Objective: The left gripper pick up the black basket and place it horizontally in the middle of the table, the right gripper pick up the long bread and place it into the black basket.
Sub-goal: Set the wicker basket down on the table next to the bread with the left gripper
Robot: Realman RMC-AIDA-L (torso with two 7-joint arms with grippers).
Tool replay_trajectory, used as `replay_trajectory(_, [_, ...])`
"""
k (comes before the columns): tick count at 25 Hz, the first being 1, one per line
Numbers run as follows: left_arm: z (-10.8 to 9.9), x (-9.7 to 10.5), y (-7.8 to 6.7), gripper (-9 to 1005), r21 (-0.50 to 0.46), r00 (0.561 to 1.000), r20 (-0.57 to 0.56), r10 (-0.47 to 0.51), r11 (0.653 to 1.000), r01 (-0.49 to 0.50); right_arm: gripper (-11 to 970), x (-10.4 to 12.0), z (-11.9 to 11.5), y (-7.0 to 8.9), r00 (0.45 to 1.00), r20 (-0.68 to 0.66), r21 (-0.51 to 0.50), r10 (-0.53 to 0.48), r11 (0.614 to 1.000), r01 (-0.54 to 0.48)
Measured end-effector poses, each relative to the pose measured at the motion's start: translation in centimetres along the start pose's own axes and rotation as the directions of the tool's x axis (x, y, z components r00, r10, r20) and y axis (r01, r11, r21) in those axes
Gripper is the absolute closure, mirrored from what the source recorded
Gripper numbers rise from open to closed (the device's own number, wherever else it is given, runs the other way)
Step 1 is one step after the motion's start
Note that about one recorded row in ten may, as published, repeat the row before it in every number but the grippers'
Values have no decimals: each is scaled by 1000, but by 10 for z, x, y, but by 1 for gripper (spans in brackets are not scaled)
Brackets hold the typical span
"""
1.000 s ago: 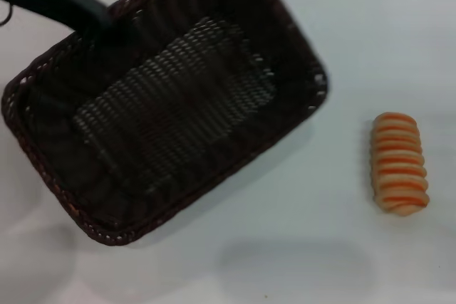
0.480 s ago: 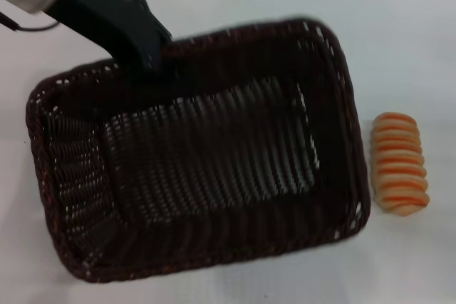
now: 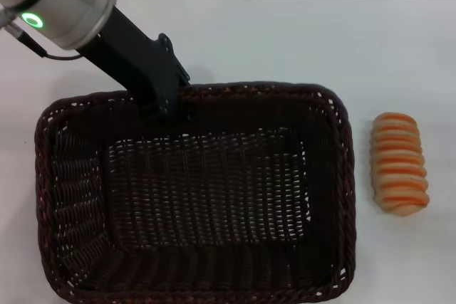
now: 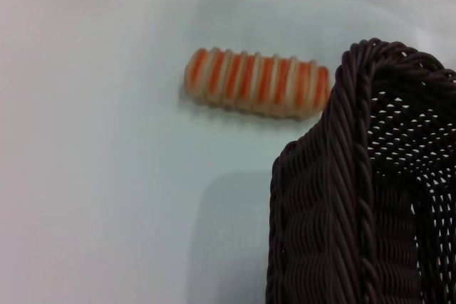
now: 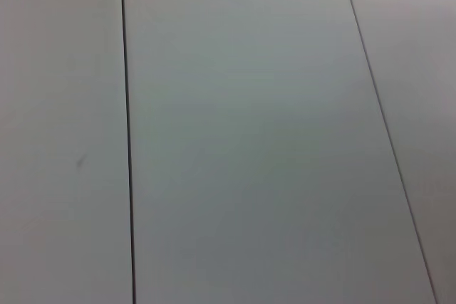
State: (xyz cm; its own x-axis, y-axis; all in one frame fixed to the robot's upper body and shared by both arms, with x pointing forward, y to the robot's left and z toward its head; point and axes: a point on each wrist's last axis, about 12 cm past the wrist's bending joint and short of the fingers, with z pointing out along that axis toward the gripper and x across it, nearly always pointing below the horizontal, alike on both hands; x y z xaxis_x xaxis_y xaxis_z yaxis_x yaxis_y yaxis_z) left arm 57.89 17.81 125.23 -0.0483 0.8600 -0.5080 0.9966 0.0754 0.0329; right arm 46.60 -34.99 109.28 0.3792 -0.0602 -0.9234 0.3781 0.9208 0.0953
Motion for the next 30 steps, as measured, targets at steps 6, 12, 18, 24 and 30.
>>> replay_trajectory(6, [13,4,2,850,-39,999,-50,3,999,-5,414,-1,1,1,1000,6,-3,5,1000,-5])
replay_trajectory(12, [18,6,4,817,-44,999,-41,8,999,-10,414,-2,1,1,1000,9,-4,5,1000,-5])
replay_trajectory(18, [20,3,8,711,-95,1000,-20,22,995,-23,415,-3,1,1,1000,12,-3,4,1000,-4])
replay_trajectory(24, [16,-3,7,482,-109,996,55,69,992,-63,416,-3,2,1,1000,14,-3,3,1000,-3])
replay_trajectory(30, [4,-2,8,382,-167,987,137,79,984,-56,417,-3,2,1,1000,12,-4,3,1000,-3])
